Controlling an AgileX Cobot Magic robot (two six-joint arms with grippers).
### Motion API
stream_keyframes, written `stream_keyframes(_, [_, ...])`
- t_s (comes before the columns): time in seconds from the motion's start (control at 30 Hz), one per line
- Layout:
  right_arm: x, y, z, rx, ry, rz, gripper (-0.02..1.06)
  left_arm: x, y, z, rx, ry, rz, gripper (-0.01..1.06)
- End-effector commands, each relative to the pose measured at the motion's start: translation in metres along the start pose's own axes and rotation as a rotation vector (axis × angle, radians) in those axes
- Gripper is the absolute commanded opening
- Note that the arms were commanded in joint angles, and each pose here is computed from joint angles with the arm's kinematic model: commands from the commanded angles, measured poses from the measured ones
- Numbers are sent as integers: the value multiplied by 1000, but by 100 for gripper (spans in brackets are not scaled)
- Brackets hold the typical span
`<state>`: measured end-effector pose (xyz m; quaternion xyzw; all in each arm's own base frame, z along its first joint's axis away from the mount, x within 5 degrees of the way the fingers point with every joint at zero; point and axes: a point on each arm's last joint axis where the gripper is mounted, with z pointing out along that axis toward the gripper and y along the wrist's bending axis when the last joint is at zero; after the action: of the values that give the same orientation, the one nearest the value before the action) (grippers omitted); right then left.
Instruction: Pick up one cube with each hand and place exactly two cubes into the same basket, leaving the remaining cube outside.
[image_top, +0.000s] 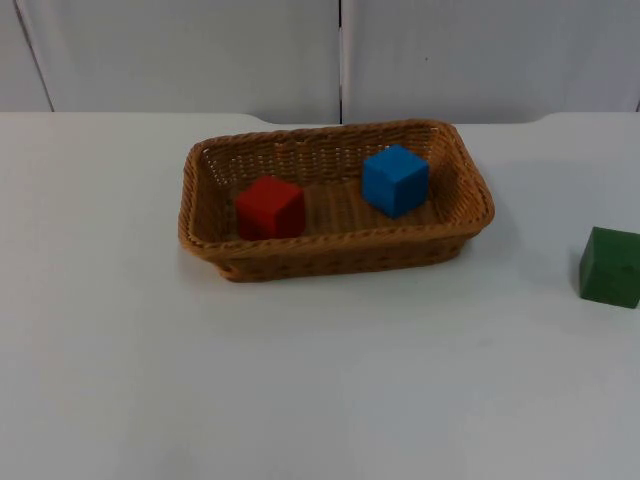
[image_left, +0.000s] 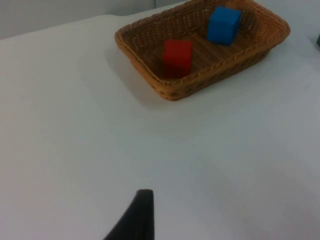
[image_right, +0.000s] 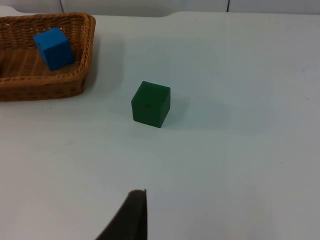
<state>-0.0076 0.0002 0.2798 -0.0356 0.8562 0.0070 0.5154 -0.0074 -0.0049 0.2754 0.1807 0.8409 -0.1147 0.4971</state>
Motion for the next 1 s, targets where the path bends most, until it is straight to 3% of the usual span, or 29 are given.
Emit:
stream_keyframes(0.0, [-1, 0, 0, 4, -14, 2, 105, 0, 0, 1, -2, -10, -8, 105])
stream_keyframes(0.33, [-1, 0, 0, 4, -14, 2, 105, 0, 0, 1, -10, -10, -13, 105])
stream_keyframes(0.73, [-1, 0, 0, 4, -14, 2, 105, 0, -1, 2, -193, -13, -112, 105])
stream_keyframes(0.97, [-1, 0, 0, 4, -14, 2, 105, -1, -1, 3, -255, -14, -145, 105])
